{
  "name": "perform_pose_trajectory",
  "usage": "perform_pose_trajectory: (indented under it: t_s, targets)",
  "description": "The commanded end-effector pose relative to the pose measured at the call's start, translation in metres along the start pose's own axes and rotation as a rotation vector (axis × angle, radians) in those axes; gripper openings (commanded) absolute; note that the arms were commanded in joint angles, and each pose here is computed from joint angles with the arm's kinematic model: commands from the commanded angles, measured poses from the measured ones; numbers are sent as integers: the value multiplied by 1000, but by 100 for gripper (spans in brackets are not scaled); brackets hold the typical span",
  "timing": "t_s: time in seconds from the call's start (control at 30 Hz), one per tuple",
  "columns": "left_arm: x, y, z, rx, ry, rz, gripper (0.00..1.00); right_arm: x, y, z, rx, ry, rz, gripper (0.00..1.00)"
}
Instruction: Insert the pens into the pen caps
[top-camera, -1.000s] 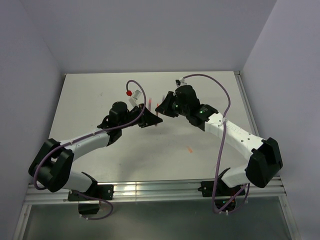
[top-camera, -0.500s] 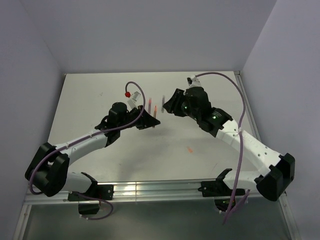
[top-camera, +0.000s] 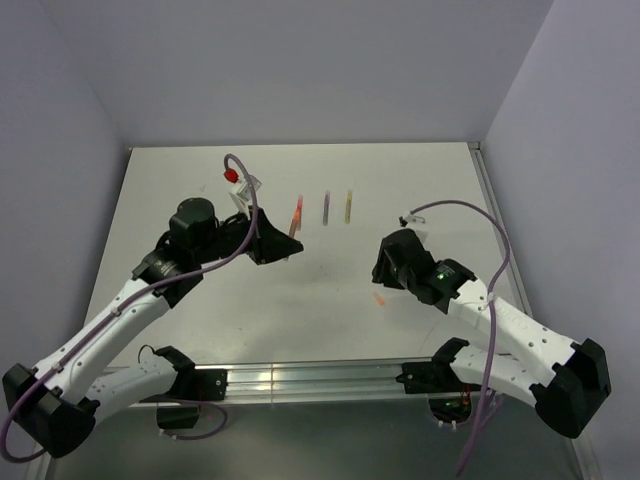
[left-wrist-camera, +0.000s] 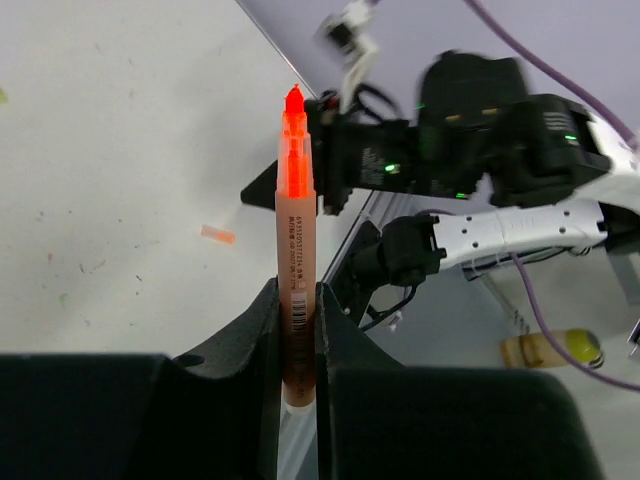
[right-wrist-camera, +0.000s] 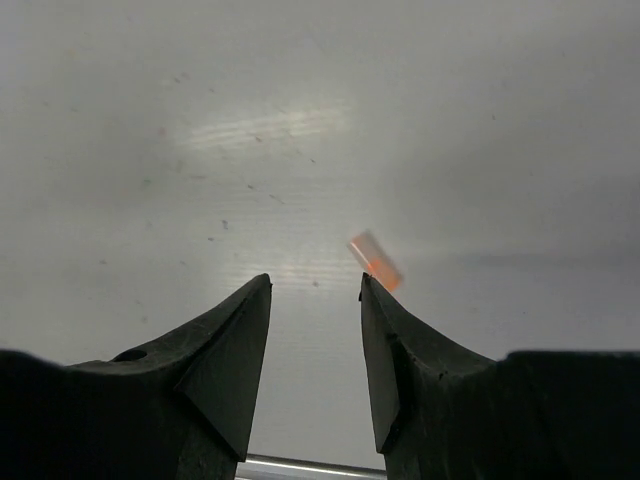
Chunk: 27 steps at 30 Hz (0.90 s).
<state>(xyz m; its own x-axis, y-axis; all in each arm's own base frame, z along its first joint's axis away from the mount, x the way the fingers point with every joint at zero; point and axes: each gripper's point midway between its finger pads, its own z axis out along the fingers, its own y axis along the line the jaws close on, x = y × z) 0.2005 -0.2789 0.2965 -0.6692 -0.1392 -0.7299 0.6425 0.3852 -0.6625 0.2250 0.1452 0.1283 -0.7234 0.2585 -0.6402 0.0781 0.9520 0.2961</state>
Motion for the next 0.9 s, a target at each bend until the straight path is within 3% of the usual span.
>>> perform_pose_trajectory:
  t_s: [0.0, 0.33, 0.87]
  targets:
    - [8, -16, -22, 20, 61, 104, 0, 21, -21, 11, 78, 27, 32, 49]
    - [16, -15, -28, 24, 68, 138, 0, 56, -36, 50, 185, 137, -23, 46]
    - [18, -10, -28, 7, 67, 130, 0, 70, -37, 65, 201, 206, -98, 46]
